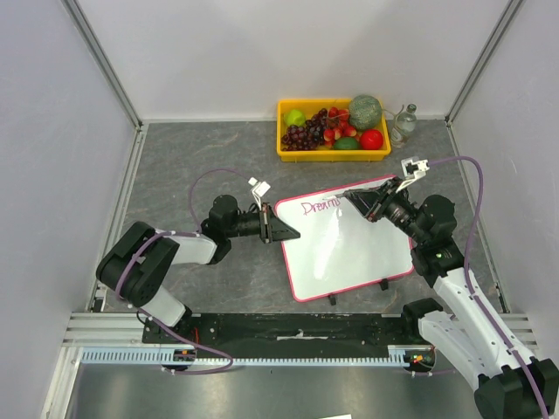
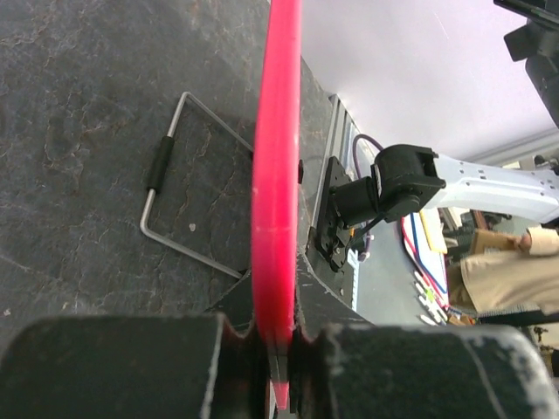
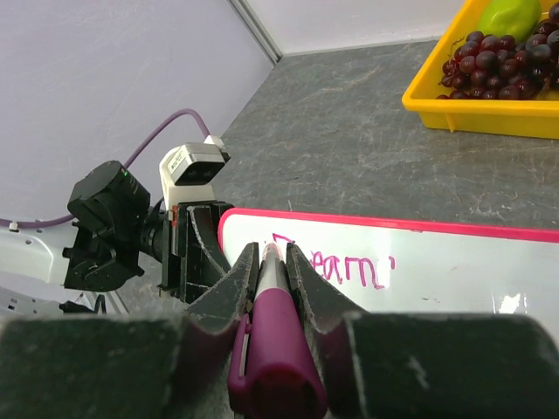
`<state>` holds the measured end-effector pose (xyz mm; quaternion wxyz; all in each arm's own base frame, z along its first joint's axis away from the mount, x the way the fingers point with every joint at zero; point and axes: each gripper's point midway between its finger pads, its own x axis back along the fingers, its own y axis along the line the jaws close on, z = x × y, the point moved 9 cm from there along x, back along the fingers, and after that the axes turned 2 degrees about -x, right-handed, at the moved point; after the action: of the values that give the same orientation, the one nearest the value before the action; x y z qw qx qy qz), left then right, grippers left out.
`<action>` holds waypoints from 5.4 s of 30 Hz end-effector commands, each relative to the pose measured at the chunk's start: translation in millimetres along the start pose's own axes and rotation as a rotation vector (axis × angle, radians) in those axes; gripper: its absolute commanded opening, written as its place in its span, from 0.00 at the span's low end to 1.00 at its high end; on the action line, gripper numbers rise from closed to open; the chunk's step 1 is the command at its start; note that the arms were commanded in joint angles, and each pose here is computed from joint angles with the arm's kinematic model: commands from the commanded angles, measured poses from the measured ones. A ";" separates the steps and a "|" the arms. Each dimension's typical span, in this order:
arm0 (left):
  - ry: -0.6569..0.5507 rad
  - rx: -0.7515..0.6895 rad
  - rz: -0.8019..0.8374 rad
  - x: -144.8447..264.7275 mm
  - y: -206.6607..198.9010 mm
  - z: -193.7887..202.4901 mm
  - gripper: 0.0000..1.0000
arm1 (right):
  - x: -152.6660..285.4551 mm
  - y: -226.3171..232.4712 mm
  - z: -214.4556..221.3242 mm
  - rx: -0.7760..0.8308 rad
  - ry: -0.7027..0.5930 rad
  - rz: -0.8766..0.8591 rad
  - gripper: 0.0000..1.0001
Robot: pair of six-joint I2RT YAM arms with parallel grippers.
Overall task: Write a sentence on the whiteboard
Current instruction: Adjust the whiteboard on the whiteboard stand, then move the whiteboard to the corner of the board.
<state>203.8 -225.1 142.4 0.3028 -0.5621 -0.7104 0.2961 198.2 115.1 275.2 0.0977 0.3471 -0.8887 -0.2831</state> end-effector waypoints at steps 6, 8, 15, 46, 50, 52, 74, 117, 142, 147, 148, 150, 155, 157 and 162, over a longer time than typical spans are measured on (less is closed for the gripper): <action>0.305 0.041 0.088 14.3 9.6 34.5 0.02 | -1.2 10.6 -17.8 0.060 -0.029 -0.039 0.00; 0.315 0.052 0.095 16.7 9.8 33.9 0.02 | -1.8 9.7 -17.5 0.064 -0.024 -0.035 0.00; 0.325 0.051 0.074 29.3 7.5 33.2 0.02 | -5.5 8.8 -19.3 0.089 -0.003 -0.041 0.00; 0.383 0.010 0.081 -14.4 3.5 20.2 0.02 | -4.6 0.6 -11.9 0.111 0.031 -0.005 0.00; 0.392 0.005 0.055 -12.2 5.0 21.5 0.19 | -5.3 0.9 -12.0 0.107 0.039 -0.007 0.00; 0.384 -0.005 0.038 -11.9 3.8 20.1 0.36 | -4.9 0.8 -11.7 0.109 0.037 -0.006 0.00; -0.036 -0.099 -0.670 40.3 -80.3 38.3 0.83 | -4.2 -0.6 -14.6 0.096 0.015 0.038 0.00; 0.140 -0.183 -1.049 -131.1 -98.9 208.5 0.54 | 13.3 1.6 -10.1 0.098 -0.003 0.069 0.00; 0.135 -0.169 -1.208 -125.4 -52.8 190.2 0.47 | 13.8 -3.0 -4.4 0.106 0.010 0.078 0.00; 0.150 -0.185 -1.244 -120.2 -52.3 190.0 0.48 | 14.2 -2.8 -4.3 0.110 0.010 0.076 0.00; 0.140 -0.183 -1.259 -119.2 -51.6 188.9 0.49 | 14.2 -2.7 -4.2 0.108 0.010 0.076 0.00; 0.131 -0.183 -1.272 -117.3 -51.8 188.2 0.49 | 14.5 -2.4 -4.2 0.105 0.009 0.076 0.00; 0.105 -0.223 -1.280 -124.8 -59.2 186.9 0.49 | 14.7 -3.7 -2.8 0.105 0.013 0.078 0.00; 0.096 -0.267 -1.294 -127.0 -66.2 187.1 0.49 | 14.7 -2.5 -3.4 0.105 0.011 0.073 0.00; 0.094 -0.300 -1.307 -127.0 -77.2 188.5 0.49 | 15.0 -1.8 -3.8 0.104 0.011 0.071 0.00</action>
<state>2.7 -403.0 89.7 0.4526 -0.1547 -0.8782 -0.0093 190.8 103.2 271.8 0.1107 0.3157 -0.9124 -0.2357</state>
